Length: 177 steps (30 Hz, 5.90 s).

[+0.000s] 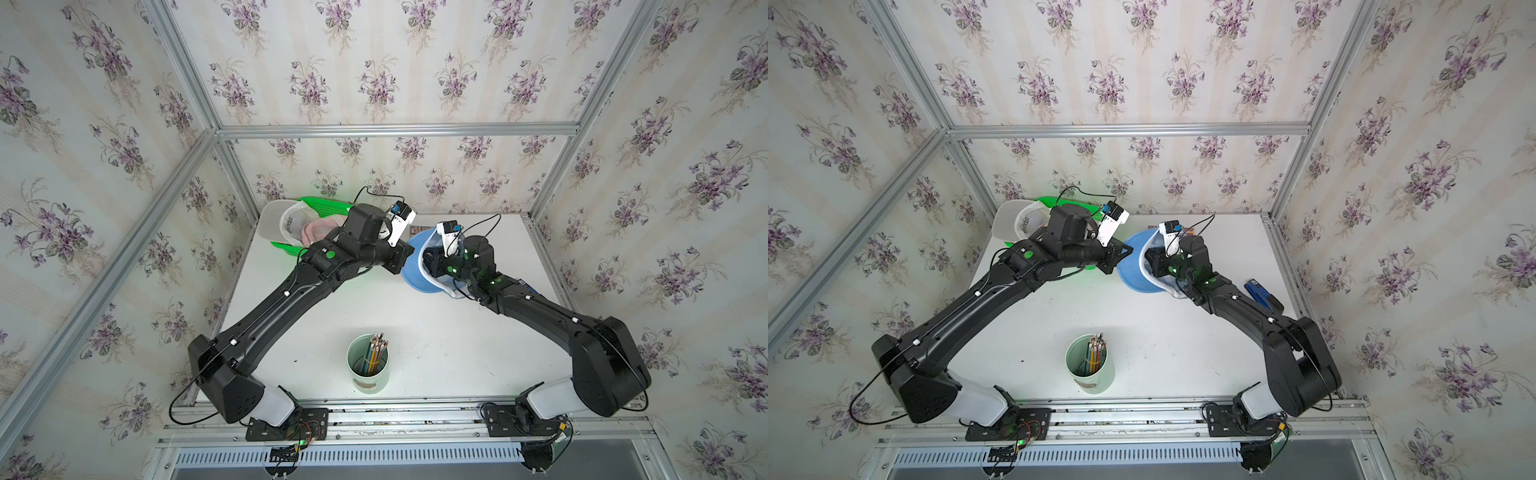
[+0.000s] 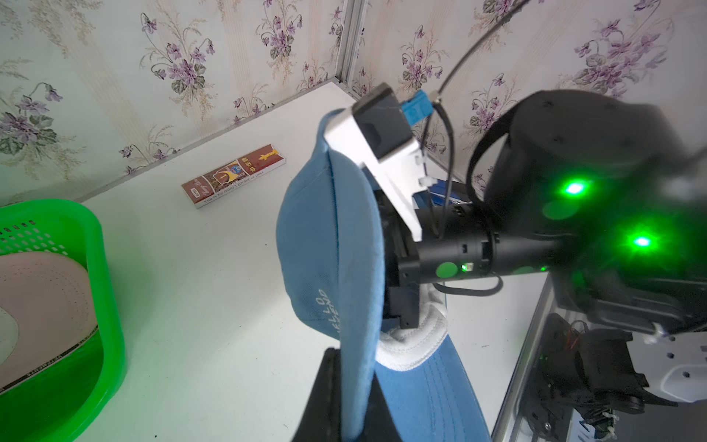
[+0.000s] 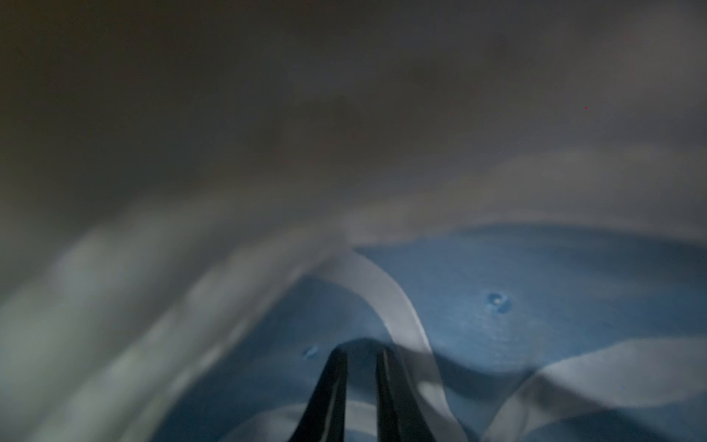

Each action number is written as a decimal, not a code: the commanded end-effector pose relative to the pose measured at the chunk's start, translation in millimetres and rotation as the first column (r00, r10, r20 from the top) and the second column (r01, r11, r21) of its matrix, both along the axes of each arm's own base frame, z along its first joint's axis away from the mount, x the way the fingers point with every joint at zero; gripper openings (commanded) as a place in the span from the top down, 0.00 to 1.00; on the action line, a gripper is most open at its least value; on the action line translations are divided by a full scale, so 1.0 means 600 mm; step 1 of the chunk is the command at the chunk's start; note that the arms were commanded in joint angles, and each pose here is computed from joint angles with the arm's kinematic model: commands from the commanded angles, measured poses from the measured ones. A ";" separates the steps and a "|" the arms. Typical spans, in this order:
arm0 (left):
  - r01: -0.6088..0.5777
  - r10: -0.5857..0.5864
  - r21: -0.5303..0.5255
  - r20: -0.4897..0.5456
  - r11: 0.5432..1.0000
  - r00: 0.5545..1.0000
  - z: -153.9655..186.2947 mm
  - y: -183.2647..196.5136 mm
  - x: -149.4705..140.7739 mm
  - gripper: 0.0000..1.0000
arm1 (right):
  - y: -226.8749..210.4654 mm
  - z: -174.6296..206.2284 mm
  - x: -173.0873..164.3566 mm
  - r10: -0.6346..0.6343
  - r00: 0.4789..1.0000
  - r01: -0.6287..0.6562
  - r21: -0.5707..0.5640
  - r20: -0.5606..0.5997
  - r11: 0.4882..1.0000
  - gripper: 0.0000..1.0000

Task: Turn the baseball cap inside out
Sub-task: Turn over the baseball cap, then place the baseball cap at the center of the board.

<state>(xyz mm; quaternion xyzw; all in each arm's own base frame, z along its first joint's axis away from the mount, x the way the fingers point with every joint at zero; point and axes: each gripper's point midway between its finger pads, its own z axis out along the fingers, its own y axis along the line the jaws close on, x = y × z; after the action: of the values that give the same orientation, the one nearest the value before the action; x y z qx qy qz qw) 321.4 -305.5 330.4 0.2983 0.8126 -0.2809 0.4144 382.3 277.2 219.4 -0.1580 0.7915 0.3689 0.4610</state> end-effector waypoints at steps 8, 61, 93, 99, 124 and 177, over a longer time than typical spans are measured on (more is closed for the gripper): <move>-0.054 0.054 -0.010 0.104 0.999 0.993 0.044 0.008 0.030 1.00 | -0.001 0.021 -0.033 0.022 0.999 -0.021 -0.041 0.028 0.999 0.72; 0.079 -0.088 -0.152 -0.051 0.985 0.995 0.033 -0.012 0.077 1.00 | -0.030 -0.019 -0.108 0.182 0.983 -0.176 -0.166 0.024 0.970 0.88; -0.112 0.089 -0.081 -0.244 0.990 0.966 -0.004 0.007 0.052 1.00 | -0.111 0.004 0.083 -0.404 0.899 0.427 -0.138 0.168 0.894 1.00; -0.251 0.248 0.011 -0.194 0.968 0.949 -0.025 0.045 0.095 1.00 | -0.108 0.052 0.014 -0.319 0.930 0.336 -0.071 0.184 0.939 0.96; -0.284 0.289 0.062 -0.100 0.957 0.952 -0.016 0.060 0.090 1.00 | -0.081 0.026 0.026 -0.260 0.955 0.274 -0.097 0.140 0.957 0.68; -0.395 0.395 0.044 -0.209 0.918 0.895 -0.032 0.059 0.169 0.01 | -0.002 0.038 -0.098 0.090 0.967 -0.054 -0.151 0.239 0.987 1.00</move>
<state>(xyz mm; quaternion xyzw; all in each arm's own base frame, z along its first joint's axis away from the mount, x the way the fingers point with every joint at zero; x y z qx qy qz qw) 416.0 -276.3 286.8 0.0955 0.9115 -0.2143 0.3378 321.5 285.0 224.7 -0.3017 0.7548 0.2678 0.5173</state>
